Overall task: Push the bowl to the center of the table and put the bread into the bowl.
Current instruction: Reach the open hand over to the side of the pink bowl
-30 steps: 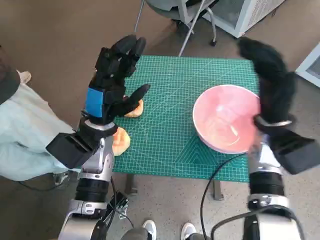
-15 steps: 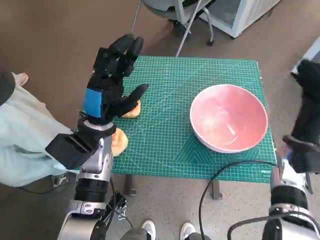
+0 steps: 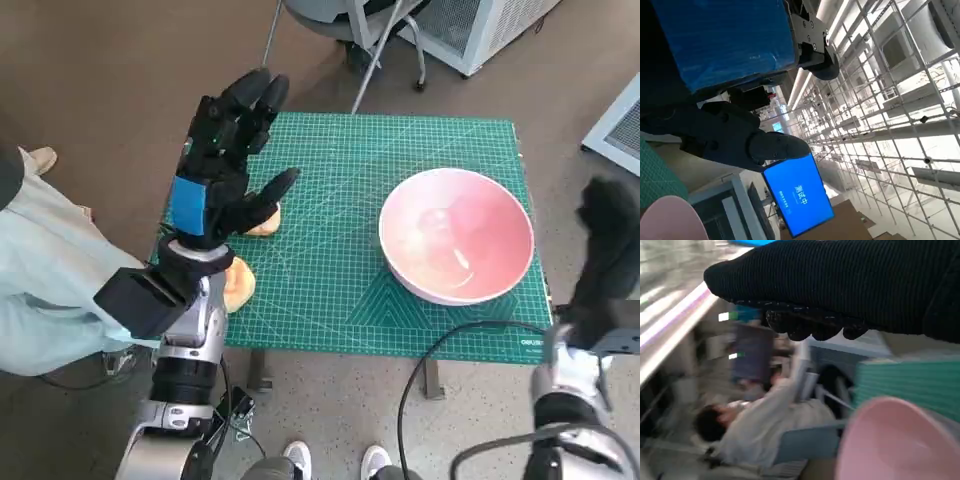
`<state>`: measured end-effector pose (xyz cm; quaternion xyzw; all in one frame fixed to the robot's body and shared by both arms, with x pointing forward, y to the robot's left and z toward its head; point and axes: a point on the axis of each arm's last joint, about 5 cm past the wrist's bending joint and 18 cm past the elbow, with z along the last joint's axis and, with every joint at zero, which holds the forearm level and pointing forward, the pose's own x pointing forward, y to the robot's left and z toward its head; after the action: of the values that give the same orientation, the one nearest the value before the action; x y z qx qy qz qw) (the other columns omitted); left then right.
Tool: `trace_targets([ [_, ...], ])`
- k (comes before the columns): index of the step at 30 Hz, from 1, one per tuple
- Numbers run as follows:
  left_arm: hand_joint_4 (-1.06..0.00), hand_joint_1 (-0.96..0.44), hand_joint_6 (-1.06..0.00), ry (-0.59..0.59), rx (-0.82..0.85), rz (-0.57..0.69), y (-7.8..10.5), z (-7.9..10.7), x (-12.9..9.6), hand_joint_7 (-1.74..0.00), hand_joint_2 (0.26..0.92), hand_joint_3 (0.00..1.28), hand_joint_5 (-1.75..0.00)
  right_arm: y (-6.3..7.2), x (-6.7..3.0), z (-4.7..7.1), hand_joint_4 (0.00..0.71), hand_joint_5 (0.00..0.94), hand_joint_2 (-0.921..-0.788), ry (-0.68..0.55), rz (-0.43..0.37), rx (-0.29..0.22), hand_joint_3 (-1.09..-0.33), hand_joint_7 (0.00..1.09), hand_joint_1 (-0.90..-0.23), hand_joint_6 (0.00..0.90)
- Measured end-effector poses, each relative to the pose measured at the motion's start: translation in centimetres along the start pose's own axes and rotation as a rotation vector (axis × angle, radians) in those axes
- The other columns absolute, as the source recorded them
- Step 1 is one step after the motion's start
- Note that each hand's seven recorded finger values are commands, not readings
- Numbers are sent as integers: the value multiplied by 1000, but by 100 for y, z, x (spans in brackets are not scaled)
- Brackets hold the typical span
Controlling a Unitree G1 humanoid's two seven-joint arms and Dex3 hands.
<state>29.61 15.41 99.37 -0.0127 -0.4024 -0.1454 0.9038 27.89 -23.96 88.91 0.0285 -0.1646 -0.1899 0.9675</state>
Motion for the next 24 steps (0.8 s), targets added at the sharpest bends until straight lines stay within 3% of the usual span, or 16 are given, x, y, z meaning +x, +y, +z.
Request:
trace_targets([
  [6,-377,-395,-183,3,2,-10,8,1,-2,-561,921,236,-1,174,-112,-122,331,7,-921,105,21,96,-878,572,-441,150],
  [10,-380,-396,-184,10,5,-14,23,3,-4,-557,921,236,-3,283,-138,-151,327,4,-921,141,40,143,-900,574,-432,149],
  [24,-378,-423,-222,23,21,-5,76,27,-67,-453,921,225,-1,648,0,-62,291,5,-921,181,69,312,-903,647,-439,113],
])
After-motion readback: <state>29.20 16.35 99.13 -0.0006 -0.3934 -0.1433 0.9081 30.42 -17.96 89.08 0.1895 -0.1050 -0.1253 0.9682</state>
